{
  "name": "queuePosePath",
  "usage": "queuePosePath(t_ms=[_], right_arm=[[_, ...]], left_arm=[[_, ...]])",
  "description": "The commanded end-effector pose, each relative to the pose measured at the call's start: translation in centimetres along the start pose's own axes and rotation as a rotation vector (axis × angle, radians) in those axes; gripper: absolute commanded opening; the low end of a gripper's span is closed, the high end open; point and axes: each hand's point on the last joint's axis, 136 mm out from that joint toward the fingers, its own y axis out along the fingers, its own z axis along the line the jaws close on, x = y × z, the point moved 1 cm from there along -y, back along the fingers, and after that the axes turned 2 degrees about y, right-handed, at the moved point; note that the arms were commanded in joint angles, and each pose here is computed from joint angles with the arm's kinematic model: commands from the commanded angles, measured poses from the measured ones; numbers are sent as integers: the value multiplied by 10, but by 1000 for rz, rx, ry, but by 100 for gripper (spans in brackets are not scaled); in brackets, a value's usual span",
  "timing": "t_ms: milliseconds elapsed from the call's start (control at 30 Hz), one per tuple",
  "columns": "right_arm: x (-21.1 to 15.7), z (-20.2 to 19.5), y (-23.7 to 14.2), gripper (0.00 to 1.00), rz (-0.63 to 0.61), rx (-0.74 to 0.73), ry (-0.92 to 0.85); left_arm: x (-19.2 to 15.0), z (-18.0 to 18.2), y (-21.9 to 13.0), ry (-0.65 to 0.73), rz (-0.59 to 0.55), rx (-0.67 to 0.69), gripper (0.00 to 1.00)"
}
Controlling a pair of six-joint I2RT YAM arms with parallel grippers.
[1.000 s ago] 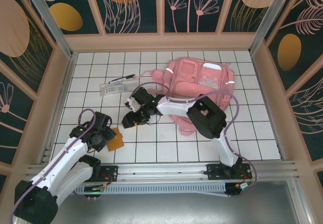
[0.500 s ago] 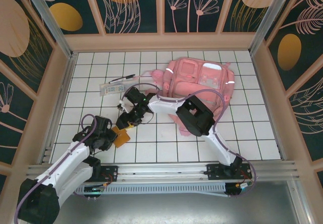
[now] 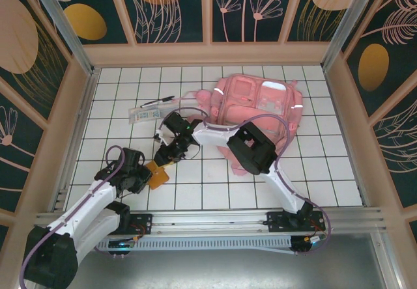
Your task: Pack books, pencil case, and school supplies into a backpack
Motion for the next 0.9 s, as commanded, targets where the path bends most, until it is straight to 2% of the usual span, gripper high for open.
queuePosePath(t_ms=[0,200,267,367,467,567,700,767,833,867], right_arm=[[-44,12,11,32,140,45,54],[-51,28,0,25,158,176,39],[-52,30,-4,27,147,197,42],[-54,30,-7,34,145,226,57],[-54,28,-6,31,141,212,68],[-52,19,-4,28,126,116,82],[-46,-11,-3,24,80,-176,73],[-47,-15,-2,17,73,-244,56],[-47,-12,-2,3,65,-252,47],[-45,-12,-6,0,53,-255,46]], left_arm=[[-17,5,10,-22,90,-19,0],[-25,-7,13,-29,139,-104,0],[-27,-14,12,-27,159,-143,0],[-33,-26,10,-13,198,-212,0],[-35,-31,8,-10,212,-230,0],[-37,-39,6,-10,233,-270,0],[-35,-47,2,-22,228,-299,0],[-35,-54,-2,-14,229,-331,0],[-34,-63,-7,8,228,-374,0],[-33,-66,-10,18,222,-389,0]])
